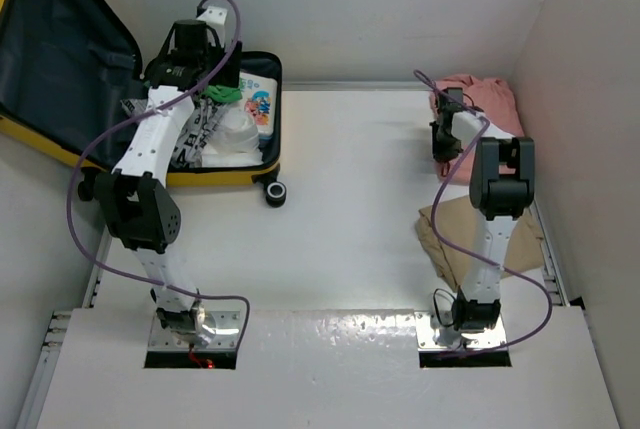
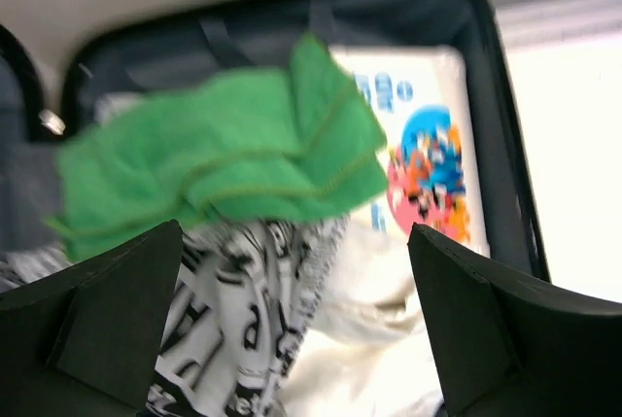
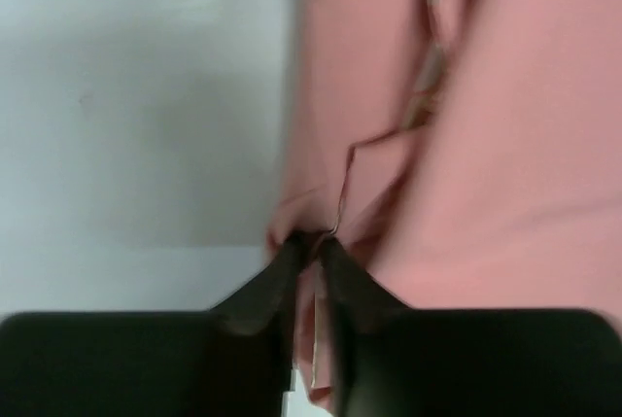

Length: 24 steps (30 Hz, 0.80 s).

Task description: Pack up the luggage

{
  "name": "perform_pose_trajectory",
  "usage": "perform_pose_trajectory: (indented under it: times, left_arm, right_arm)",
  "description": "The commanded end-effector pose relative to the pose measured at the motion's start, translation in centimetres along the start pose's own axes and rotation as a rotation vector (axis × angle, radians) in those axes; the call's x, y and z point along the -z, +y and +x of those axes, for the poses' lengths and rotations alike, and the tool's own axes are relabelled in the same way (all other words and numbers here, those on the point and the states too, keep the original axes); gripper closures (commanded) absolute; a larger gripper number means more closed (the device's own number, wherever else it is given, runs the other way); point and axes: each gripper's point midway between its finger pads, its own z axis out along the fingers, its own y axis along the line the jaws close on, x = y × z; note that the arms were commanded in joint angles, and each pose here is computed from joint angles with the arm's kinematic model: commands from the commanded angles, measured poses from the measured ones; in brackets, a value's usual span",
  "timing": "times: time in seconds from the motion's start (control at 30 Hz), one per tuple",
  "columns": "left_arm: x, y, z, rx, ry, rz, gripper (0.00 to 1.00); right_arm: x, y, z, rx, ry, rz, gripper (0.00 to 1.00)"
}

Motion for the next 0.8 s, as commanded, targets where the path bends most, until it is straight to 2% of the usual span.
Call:
perform_pose_trajectory:
  times: [0.0,0.03,0.07,0.13,0.17,0.2,0.27,0.3,0.33,0.43,0.5,0.53,0.57,0.6,0.63,0.67,0.7,0.73,0.77]
  left_arm:
    - [1.3,-0.4,0.5,0.08,0.013,0.071,0.0]
    - [1.3,-0.1,0.6,0.095,0.013,0.077,0.0]
    - [0.8,-0.5,1.1,0.103,0.026,0.095,0.0]
    - [0.0,-1.2,1.7,0.118,0.045,0.144,0.0]
    - [-0.4,-1.7,2.1,0.118,0.054,0.165,0.0]
    - [-0.5,-2.4,1.7,0.12,0.045,0.207,0.0]
    - [-1.2,-3.8,1.7,0.116,0.047,0.258,0.0]
    - [-1.4,-4.2,1.6,0.105,0.043,0.284,0.0]
    - [-1.2,-6.4,0.8,0.087,0.024,0.368,0.0]
    - [-1.2,-10.4,0.2,0.042,0.001,0.512,0.02]
    - [-1.9,-12.7,0.4,0.022,0.001,0.596,0.02]
    - [-1.4,-15.1,0.1,0.003,-0.014,0.689,0.02]
    - [-1.0,-16.3,-1.4,-0.007,-0.053,0.739,0.01]
    - [-0.8,-17.7,-1.3,-0.011,-0.05,0.792,0.01]
    - [-1.9,-19.5,0.0,-0.011,-0.025,0.843,0.01]
    - [-0.9,-22.1,-1.1,-0.016,-0.05,0.92,0.01]
    - [-0.9,-23.6,-0.8,-0.013,-0.044,0.962,0.01]
    - [-2.2,-25.5,1.2,0.021,0.014,1.0,0.01]
    - [-1.3,-27.7,1.0,0.03,0.016,1.065,0.01]
  right_arm:
    - [1.3,7.1,3.4,0.191,0.13,-0.24,0.89]
    - [1.7,7.8,2.7,0.229,0.12,-0.254,0.95]
    - [2.8,10.7,4.2,0.307,0.174,-0.323,1.0]
    - [4.6,12.7,5.6,0.493,0.198,-0.393,1.0]
    - [6.2,13.0,5.1,0.574,0.153,-0.412,1.0]
    - [5.9,13.2,7.6,0.667,0.178,-0.43,1.0]
    - [8.8,13.7,7.7,0.806,0.108,-0.484,1.0]
    - [8.4,13.1,10.9,0.854,0.166,-0.507,1.0]
    - [8.7,12.7,11.3,0.982,0.143,-0.531,1.0]
    - [10.5,10.0,14.4,1.153,0.14,-0.534,1.0]
    - [11.4,8.0,14.0,1.183,0.106,-0.5,1.0]
    - [11.4,7.3,15.0,1.2,0.125,-0.503,1.0]
    - [11.4,6.2,14.8,1.197,0.128,-0.478,1.0]
    - [12.1,5.3,14.2,1.206,0.087,-0.461,0.97]
    - [11.6,4.6,14.2,1.191,0.065,-0.441,0.85]
    - [11.7,4.3,13.8,1.151,0.045,-0.416,0.74]
    - [12.4,3.5,12.8,1.093,-0.002,-0.382,0.51]
    - [12.9,3.6,11.9,0.945,-0.019,-0.356,0.4]
    - [13.3,3.7,11.4,0.878,-0.024,-0.358,0.35]
